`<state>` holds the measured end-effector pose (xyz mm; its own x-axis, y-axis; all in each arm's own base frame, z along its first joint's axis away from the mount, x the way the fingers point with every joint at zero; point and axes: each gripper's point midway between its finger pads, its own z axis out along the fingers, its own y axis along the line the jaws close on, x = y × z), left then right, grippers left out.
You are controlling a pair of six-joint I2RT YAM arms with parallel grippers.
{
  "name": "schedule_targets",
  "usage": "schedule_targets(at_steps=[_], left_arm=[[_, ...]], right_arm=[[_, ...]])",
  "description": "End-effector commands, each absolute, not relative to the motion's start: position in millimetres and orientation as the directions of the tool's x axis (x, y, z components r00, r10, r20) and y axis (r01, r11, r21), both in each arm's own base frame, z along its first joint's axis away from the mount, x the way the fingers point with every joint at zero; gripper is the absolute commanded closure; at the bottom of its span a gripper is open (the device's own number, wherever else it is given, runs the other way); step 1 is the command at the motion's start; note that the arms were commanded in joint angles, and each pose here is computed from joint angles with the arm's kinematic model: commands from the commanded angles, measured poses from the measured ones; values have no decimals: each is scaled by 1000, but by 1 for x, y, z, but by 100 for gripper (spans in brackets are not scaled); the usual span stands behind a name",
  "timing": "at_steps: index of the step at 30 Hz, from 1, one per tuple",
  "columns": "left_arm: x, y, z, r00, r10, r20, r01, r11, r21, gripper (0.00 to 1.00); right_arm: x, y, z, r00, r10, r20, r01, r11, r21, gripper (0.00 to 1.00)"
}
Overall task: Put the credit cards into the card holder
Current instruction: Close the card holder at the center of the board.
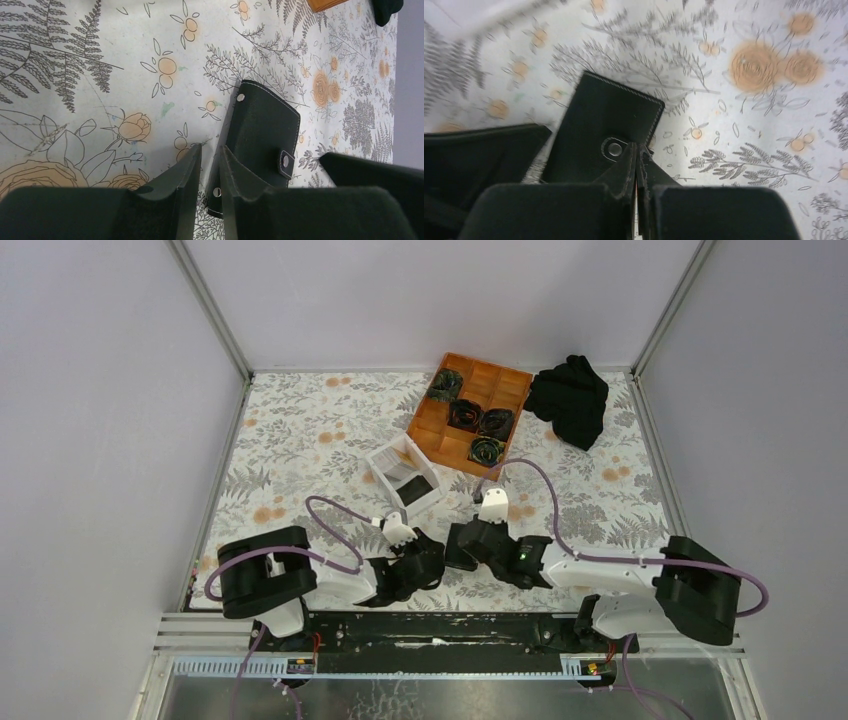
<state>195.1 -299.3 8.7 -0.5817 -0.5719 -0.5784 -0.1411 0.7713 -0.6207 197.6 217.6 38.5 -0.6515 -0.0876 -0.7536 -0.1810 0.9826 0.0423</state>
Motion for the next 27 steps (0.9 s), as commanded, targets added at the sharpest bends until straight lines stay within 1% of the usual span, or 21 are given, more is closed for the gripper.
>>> schedule_targets(at_steps=[1,5,10,13,18,22,24,27], left_arm=[[156,-238,-52,-720,-332,-610,-151,932,-329,71],[156,-237,-51,-716,-338,-611,-153,930,-335,71],[156,-236,-52,-717,-339,-610,-156,930,-334,71],[156,-236,-53,-716,-339,-610,-158,930,-331,71],[156,-239,-56,-722,-333,-606,-154,932,-328,71],[155,-241,-63,-731,-329,-598,-154,933,-325,71],[153,-241,-65,-736,-328,-592,-154,933,-325,71],[153,-242,-65,-737,-327,-592,-152,933,-326,71]], right_arm=[[216,225,97,-567,-82,-820,-180,983,25,100],[218,231,110,-555,-69,-829,-187,981,43,100],[215,232,107,-569,-66,-820,-193,980,55,100],[207,234,90,-604,-73,-794,-209,975,69,100],[192,241,35,-682,-72,-727,-225,967,115,100],[181,239,-8,-736,-84,-672,-211,971,110,100],[179,239,-15,-743,-84,-664,-211,971,114,100],[187,238,4,-706,-86,-703,-210,973,92,100]])
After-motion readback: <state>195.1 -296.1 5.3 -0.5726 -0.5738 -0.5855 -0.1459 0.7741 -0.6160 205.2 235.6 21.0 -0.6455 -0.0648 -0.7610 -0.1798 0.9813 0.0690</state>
